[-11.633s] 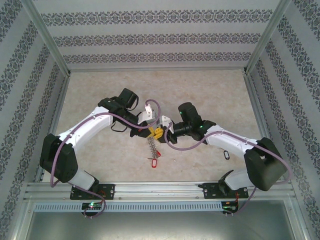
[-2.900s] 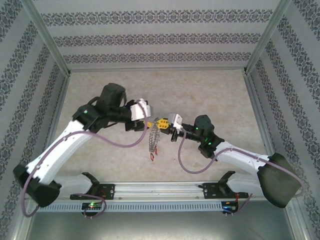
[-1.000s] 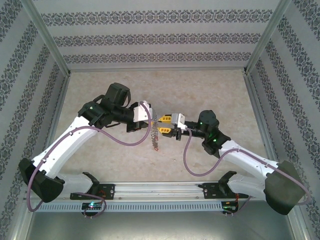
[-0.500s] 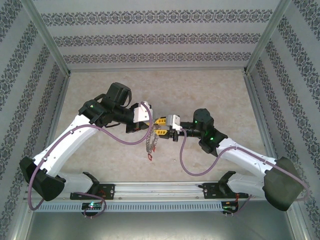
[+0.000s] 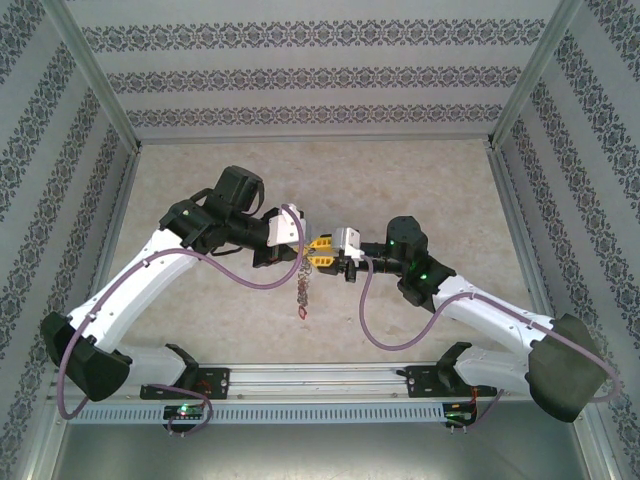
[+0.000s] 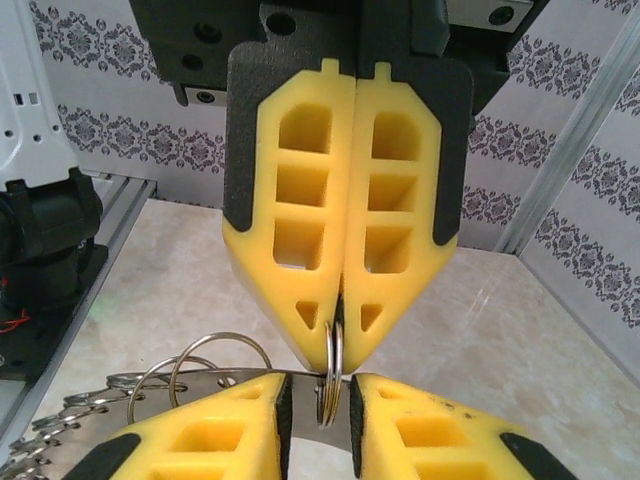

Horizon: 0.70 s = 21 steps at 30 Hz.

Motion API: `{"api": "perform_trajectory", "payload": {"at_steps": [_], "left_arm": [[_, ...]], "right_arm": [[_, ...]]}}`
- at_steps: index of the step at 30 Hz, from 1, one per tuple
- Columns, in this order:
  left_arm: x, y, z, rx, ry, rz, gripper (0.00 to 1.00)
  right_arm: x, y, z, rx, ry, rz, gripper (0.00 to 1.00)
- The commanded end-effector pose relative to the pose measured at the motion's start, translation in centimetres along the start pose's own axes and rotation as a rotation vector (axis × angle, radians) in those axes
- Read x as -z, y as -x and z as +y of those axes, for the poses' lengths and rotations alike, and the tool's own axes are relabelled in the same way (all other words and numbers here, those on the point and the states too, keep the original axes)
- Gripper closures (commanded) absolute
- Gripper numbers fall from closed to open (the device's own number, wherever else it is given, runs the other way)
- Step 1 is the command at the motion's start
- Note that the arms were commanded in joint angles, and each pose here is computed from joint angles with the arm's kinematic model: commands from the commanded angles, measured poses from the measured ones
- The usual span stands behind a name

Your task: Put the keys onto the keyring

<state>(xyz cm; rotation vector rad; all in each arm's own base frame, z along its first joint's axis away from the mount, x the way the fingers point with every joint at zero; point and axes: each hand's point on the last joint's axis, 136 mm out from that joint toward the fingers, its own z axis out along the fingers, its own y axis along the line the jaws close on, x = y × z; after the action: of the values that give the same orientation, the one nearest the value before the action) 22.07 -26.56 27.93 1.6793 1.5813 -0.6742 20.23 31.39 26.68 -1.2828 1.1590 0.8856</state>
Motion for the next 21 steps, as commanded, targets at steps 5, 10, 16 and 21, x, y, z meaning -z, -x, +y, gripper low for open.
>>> {"api": "perform_trajectory", "payload": {"at_steps": [5, 10, 16, 21], "left_arm": [[0.0, 0.8, -0.1, -0.044, -0.016, -0.049, 1.00], [0.2, 0.1, -0.7, -0.023, -0.002, -0.045, 0.80], [0.4, 0.1, -0.7, -0.029, 0.105, -0.157, 0.68], [1.3, 1.6, -0.7, -0.044, 0.104, -0.200, 0.75]], "right_arm": [[-0.1, 1.5, -0.3, -0.001, 0.019, -0.022, 1.00], [0.2, 1.8, -0.6, -0.019, 0.010, -0.050, 1.00], [0.8, 2.9, -0.4, -0.034, 0.054, -0.107, 1.00], [1.2, 3.5, 0.3, -0.022, 0.089, -0.138, 1.00]]}}
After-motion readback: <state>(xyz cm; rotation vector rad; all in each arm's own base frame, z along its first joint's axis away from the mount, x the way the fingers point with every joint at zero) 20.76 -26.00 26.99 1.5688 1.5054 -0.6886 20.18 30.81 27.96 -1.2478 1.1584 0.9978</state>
